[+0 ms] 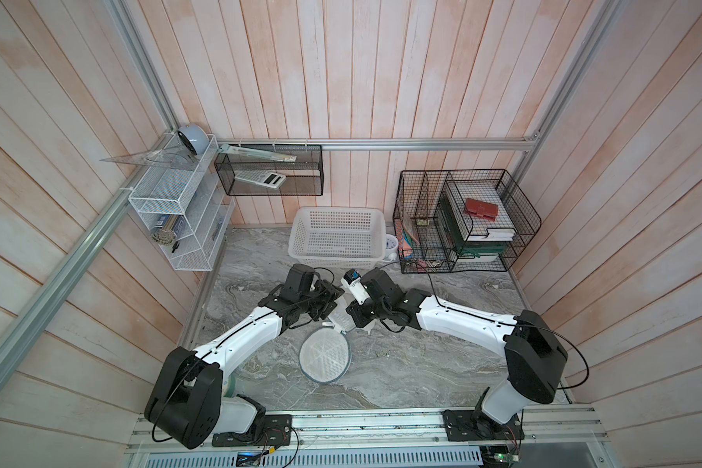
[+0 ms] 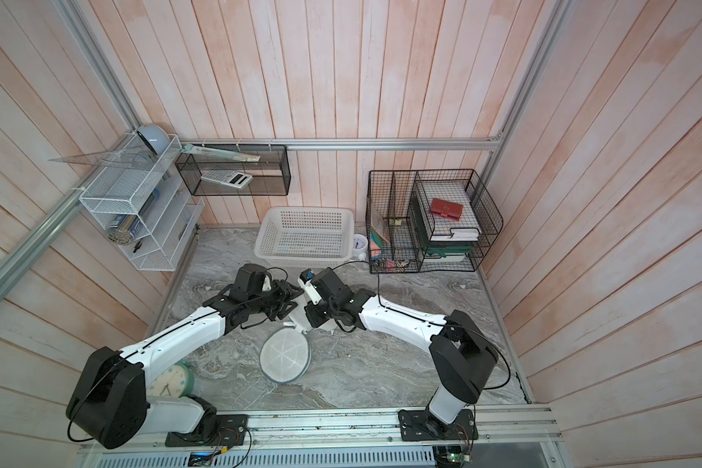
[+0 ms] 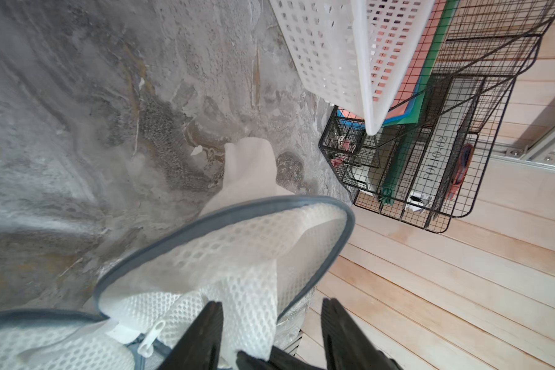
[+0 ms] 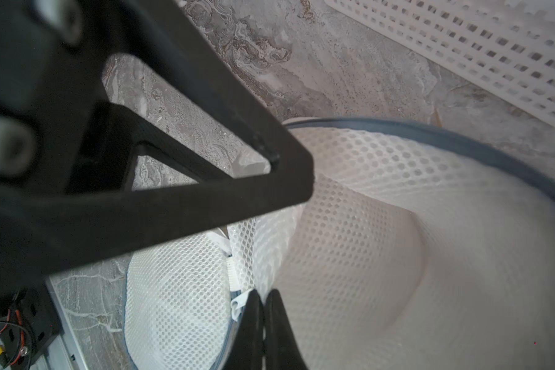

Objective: Turn the laundry bag inside out
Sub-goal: Turn over the laundry bag at the center of the board.

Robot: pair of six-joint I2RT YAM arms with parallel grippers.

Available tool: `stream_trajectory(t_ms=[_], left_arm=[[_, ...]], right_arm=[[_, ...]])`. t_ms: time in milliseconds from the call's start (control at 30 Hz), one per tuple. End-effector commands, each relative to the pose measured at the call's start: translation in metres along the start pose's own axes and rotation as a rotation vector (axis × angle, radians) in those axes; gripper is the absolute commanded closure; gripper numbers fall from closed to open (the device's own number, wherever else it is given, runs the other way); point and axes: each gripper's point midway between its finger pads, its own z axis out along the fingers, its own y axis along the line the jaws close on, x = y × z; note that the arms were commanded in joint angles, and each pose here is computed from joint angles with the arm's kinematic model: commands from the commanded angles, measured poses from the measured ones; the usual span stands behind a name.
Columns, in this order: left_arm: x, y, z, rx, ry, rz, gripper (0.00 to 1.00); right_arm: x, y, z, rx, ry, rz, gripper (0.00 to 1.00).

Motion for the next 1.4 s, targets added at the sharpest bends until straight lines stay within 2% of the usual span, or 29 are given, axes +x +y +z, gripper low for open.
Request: stream_trajectory(t_ms=[0,267,400,500,600,667,733,833,933,1033,1233,1367], left_arm=[[0.005,-0.006,0.008,0.038,0.026,0.008,0.45],[0.011,0.015,0.023,-0.018,0.058,-0.006,0.45],[0.013,0.017,0.026,-0.027,0.068,0.001,0.51],[0.016,0.016,0.030,-0.021,0.081,0.003,0.63],[0.015,0.012,0.032,-0.002,0.079,0.010,0.99],[0.011,0.007,0.028,0.006,0.059,0.024,1.00],[0.006,0.002,0.024,0.017,0.041,0.036,1.00],[-0.001,-0.004,0.018,0.048,0.012,0.048,1.00],[-0.006,-0.008,0.014,0.080,-0.023,0.057,1.00],[-0.010,-0.012,0.010,0.089,-0.053,0.085,1.00],[-0.013,-0.014,0.007,0.090,-0.078,0.111,1.00],[-0.011,-0.013,0.007,0.087,-0.076,0.116,1.00]], right_arm=[[-0.010,0.005,0.000,-0.007,-0.021,-0.021,1.00],[-0.023,0.010,-0.005,-0.022,-0.051,-0.030,1.00],[-0.026,0.010,-0.007,-0.021,-0.060,-0.029,1.00],[-0.027,0.011,-0.008,-0.024,-0.063,-0.028,1.00],[-0.028,0.011,-0.009,-0.022,-0.067,-0.023,1.00],[-0.029,0.008,-0.012,-0.005,-0.068,-0.009,0.99],[-0.028,-0.003,-0.019,0.037,-0.061,0.041,0.71],[-0.025,-0.027,-0.038,0.140,-0.061,0.124,0.55],[-0.019,-0.049,-0.055,0.201,-0.048,0.227,0.50],[-0.006,-0.071,-0.060,0.242,0.010,0.379,0.49],[-0.003,-0.076,-0.042,0.158,0.068,0.598,0.45],[-0.009,-0.072,-0.026,0.083,0.092,0.684,0.43]])
